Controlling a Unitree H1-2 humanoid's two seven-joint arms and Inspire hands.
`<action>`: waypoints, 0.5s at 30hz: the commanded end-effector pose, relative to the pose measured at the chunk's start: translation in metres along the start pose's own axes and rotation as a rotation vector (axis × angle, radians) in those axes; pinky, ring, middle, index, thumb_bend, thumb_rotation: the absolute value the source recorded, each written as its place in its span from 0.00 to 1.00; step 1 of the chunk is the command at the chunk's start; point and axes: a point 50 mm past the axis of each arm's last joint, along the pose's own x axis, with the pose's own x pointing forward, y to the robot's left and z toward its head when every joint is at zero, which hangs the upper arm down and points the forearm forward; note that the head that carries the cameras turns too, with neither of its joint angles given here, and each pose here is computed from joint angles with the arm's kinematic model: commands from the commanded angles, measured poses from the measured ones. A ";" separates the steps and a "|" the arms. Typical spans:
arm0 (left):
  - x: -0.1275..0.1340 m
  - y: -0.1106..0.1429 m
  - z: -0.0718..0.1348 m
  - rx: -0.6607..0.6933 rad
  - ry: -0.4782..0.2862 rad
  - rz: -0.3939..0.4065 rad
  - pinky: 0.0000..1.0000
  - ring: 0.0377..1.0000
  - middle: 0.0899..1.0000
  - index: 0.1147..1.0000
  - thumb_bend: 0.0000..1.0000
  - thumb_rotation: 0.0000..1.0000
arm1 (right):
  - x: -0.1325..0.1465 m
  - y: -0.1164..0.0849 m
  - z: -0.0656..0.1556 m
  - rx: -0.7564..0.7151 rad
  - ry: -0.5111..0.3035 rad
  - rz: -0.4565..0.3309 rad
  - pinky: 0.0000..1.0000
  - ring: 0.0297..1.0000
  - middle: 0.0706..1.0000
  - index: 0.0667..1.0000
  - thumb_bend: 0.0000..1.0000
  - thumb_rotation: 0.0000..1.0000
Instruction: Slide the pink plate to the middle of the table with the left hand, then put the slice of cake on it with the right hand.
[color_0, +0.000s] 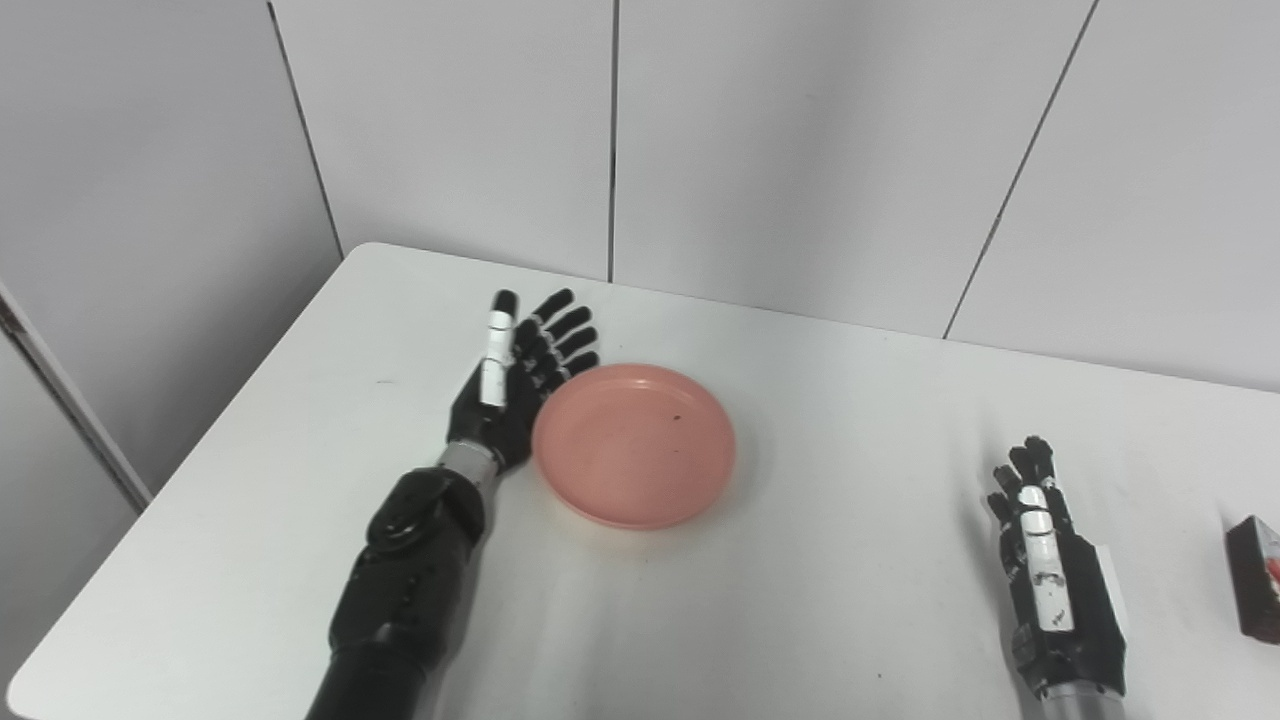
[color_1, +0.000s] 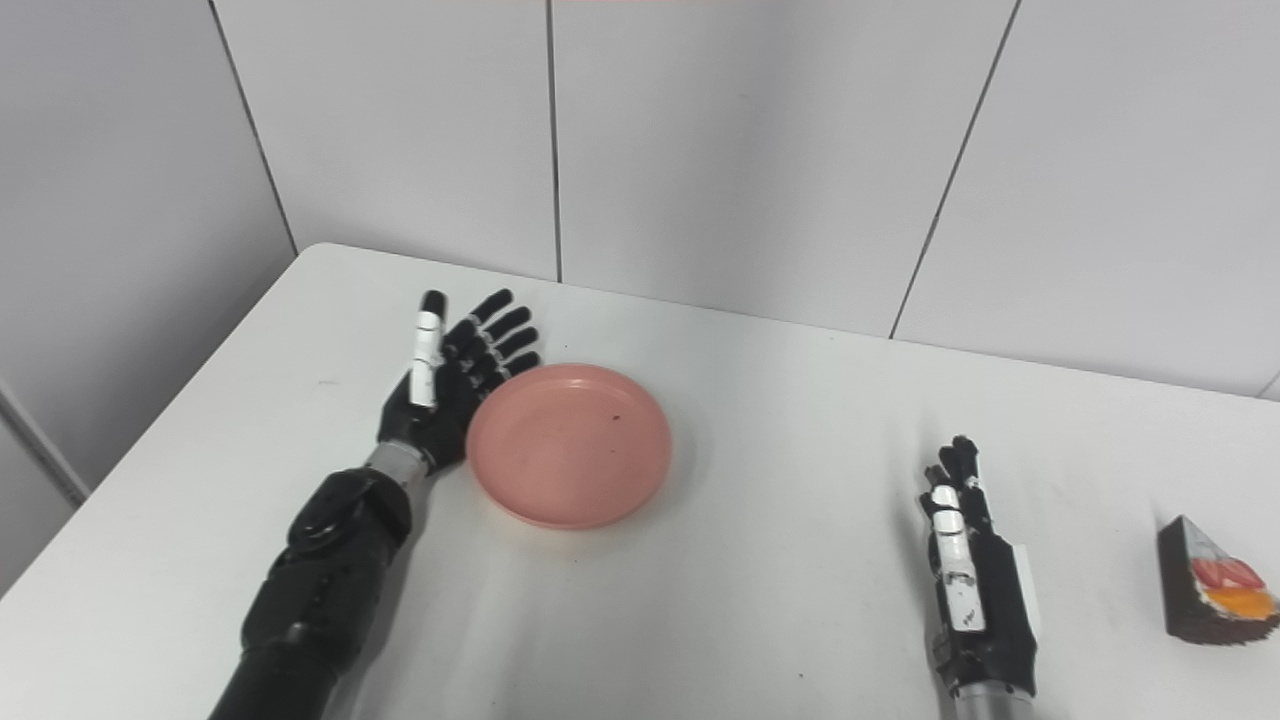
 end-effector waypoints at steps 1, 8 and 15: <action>-0.016 -0.002 -0.018 -0.011 0.047 0.033 0.93 0.93 0.92 0.91 0.83 1.00 | 0.010 0.009 0.009 -0.002 -0.095 0.003 1.00 1.00 1.00 1.00 0.59 0.82; -0.042 -0.022 -0.031 -0.039 0.034 0.016 0.95 0.95 0.94 0.93 0.77 1.00 | 0.012 0.023 0.002 -0.001 -0.107 0.002 1.00 0.98 0.99 1.00 0.60 0.78; -0.052 -0.036 -0.040 -0.088 0.028 -0.011 1.00 0.99 0.98 0.97 0.77 1.00 | 0.016 0.037 0.004 -0.013 -0.092 0.006 1.00 1.00 0.99 1.00 0.62 0.77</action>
